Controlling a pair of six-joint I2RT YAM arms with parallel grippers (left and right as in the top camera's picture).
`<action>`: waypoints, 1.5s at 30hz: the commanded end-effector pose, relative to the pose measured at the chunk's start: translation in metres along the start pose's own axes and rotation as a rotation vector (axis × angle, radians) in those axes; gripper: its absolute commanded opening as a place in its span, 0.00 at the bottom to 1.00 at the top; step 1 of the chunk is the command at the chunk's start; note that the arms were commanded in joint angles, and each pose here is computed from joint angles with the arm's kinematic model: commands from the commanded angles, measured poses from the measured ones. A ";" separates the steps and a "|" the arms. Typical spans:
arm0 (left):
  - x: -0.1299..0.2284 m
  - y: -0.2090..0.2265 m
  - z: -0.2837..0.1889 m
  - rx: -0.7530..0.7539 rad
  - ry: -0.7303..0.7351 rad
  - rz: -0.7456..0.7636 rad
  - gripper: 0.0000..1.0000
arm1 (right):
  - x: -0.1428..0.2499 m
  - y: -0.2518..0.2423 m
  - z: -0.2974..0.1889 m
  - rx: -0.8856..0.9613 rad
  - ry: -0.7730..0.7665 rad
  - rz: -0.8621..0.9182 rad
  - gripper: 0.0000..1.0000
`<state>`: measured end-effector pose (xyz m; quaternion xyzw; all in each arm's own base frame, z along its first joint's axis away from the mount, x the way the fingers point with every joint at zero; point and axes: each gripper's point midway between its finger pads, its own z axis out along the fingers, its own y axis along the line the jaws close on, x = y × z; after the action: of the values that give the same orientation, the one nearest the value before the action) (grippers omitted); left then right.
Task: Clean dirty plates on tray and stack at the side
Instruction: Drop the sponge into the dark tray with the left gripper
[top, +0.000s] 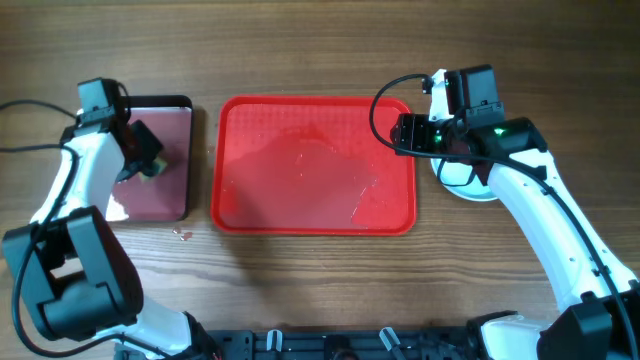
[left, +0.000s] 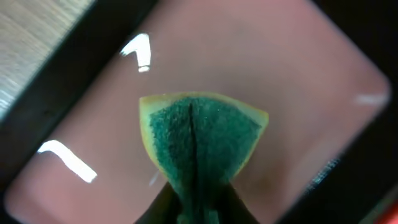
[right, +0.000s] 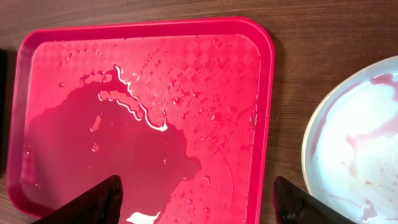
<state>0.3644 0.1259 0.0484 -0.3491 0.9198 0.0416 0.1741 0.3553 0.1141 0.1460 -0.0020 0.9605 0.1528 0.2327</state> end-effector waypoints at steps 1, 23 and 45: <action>-0.002 0.014 0.003 -0.023 -0.011 -0.024 0.59 | -0.004 -0.002 0.001 0.015 -0.004 0.019 0.77; 0.113 -0.101 -0.261 0.589 -0.139 0.459 1.00 | -0.015 -0.018 0.000 0.113 -0.060 0.013 1.00; 0.130 -0.073 -0.218 0.804 -0.697 0.483 1.00 | -0.015 -0.018 0.000 0.113 -0.060 0.013 1.00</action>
<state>0.2681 -0.0718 0.2208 0.0062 0.8291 -0.1791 0.5296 0.3656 0.0967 0.1465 0.0198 0.9606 0.1052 0.2567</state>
